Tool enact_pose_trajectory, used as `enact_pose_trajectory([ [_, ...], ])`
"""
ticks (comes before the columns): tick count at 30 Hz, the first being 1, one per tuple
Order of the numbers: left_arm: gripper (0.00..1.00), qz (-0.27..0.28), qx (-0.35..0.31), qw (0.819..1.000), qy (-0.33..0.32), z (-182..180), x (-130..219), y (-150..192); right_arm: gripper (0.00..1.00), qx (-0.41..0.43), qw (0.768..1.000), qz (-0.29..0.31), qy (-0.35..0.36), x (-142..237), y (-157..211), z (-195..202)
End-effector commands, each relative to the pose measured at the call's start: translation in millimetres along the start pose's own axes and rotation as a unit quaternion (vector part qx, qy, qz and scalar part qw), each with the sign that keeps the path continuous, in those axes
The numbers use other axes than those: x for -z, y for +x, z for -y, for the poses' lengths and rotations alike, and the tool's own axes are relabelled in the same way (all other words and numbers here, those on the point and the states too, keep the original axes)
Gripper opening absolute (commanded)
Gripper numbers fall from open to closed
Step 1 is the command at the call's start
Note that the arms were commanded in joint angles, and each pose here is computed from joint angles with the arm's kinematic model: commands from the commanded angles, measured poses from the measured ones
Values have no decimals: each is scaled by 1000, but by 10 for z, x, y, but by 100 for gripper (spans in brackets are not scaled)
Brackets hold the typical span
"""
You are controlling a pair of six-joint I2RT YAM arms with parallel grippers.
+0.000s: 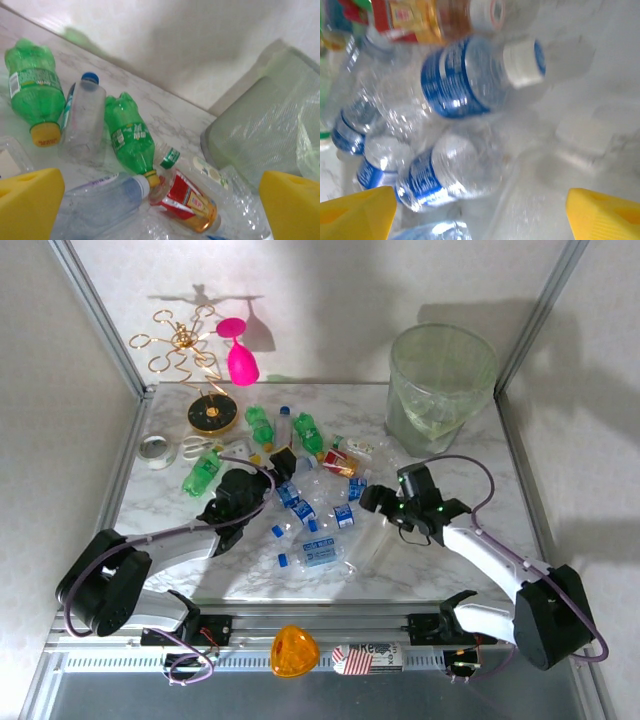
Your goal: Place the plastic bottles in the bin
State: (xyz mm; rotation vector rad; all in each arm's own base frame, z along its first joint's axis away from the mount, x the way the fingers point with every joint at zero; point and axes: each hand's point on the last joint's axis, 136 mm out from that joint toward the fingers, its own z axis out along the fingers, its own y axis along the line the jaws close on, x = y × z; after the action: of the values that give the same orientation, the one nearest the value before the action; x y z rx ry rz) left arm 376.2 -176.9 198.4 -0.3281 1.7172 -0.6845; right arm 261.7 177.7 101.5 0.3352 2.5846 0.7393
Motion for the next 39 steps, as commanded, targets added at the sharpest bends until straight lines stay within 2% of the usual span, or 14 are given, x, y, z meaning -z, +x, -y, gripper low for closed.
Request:
enact_pose_trajectory([
  [1,100,43,13,999,-11,33,8,-220,88,-35,998,-21,52,-10,224,243],
  [14,100,69,13,996,-47,-174,212,-290,88,-36,992,-27,120,-35,454,500],
  [22,100,77,14,995,-57,-237,247,-298,85,-75,994,-31,78,-213,586,496],
  [28,100,84,10,994,-73,-310,299,-314,83,-83,992,-25,95,-281,613,612],
  [34,100,102,17,991,-89,-404,392,-365,69,-87,991,-18,98,-296,614,653],
  [39,100,120,25,987,-103,-481,475,-419,57,-66,994,6,86,-212,433,494],
])
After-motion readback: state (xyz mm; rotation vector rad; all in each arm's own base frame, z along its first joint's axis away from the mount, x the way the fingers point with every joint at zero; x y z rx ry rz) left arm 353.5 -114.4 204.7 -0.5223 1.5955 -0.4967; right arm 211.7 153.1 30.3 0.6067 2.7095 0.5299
